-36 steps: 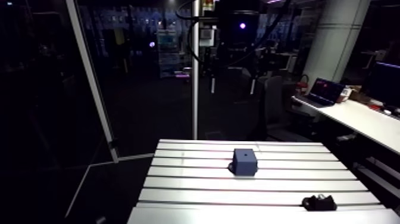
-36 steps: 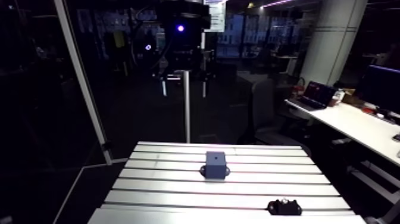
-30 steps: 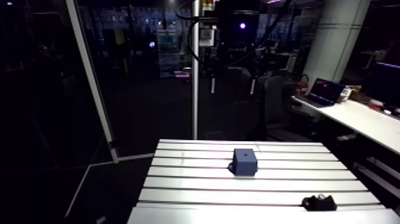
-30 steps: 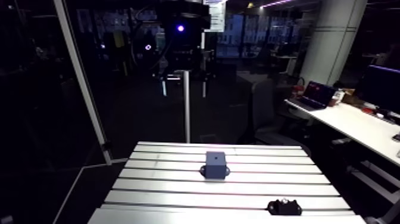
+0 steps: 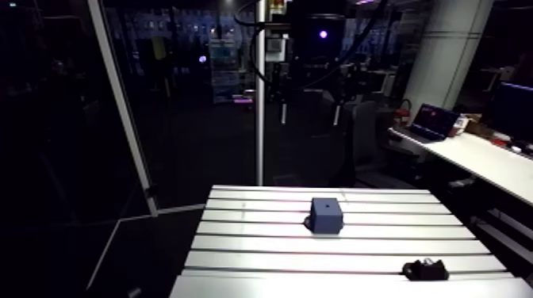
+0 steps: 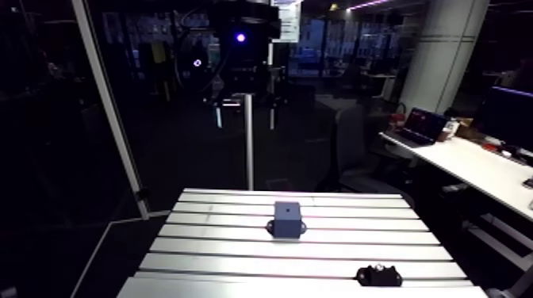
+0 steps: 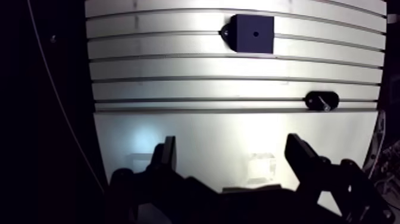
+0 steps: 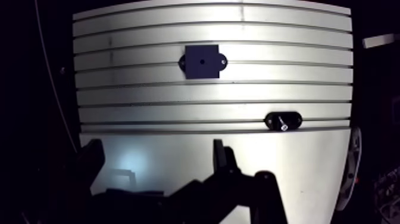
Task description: Pick up the M10 bolt and insert it into the hole until fully seated.
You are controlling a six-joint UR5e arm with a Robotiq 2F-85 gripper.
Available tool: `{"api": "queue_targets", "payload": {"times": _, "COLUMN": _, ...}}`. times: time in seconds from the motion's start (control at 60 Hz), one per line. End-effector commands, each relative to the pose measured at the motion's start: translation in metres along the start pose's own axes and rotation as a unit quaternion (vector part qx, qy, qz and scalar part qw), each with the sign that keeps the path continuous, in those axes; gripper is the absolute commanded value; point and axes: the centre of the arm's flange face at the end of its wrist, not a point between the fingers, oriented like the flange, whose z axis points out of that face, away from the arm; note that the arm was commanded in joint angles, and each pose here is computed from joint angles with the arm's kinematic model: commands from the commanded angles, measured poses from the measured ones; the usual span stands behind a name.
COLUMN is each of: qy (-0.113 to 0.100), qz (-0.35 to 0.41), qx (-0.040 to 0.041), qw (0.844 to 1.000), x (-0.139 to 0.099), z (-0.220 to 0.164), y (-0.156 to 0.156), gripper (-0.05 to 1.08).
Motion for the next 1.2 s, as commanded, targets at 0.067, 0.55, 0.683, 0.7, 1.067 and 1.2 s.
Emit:
{"api": "queue_targets", "payload": {"times": 0.067, "qy": -0.051, "qz": 0.004, "qx": -0.002, "qw": 0.999, "x": -0.008, "z": 0.031, "y": 0.012, "gripper": 0.01}}
{"api": "queue_targets", "payload": {"times": 0.55, "qy": -0.111, "qz": -0.012, "qx": -0.0249, "qw": 0.993, "x": -0.021, "z": 0.046, "y": 0.015, "gripper": 0.01}}
{"api": "queue_targets", "payload": {"times": 0.683, "qy": -0.112, "qz": -0.016, "qx": -0.0394, "qw": 0.993, "x": -0.023, "z": 0.047, "y": 0.017, "gripper": 0.01}}
{"api": "queue_targets", "payload": {"times": 0.7, "qy": -0.112, "qz": -0.016, "qx": -0.0394, "qw": 0.993, "x": -0.023, "z": 0.047, "y": 0.017, "gripper": 0.01}}
{"api": "queue_targets", "payload": {"times": 1.067, "qy": -0.115, "qz": -0.049, "qx": -0.0493, "qw": 0.991, "x": -0.026, "z": 0.074, "y": 0.03, "gripper": 0.01}}
{"api": "queue_targets", "payload": {"times": 1.2, "qy": -0.093, "qz": -0.053, "qx": -0.0541, "qw": 0.993, "x": -0.023, "z": 0.088, "y": 0.053, "gripper": 0.01}}
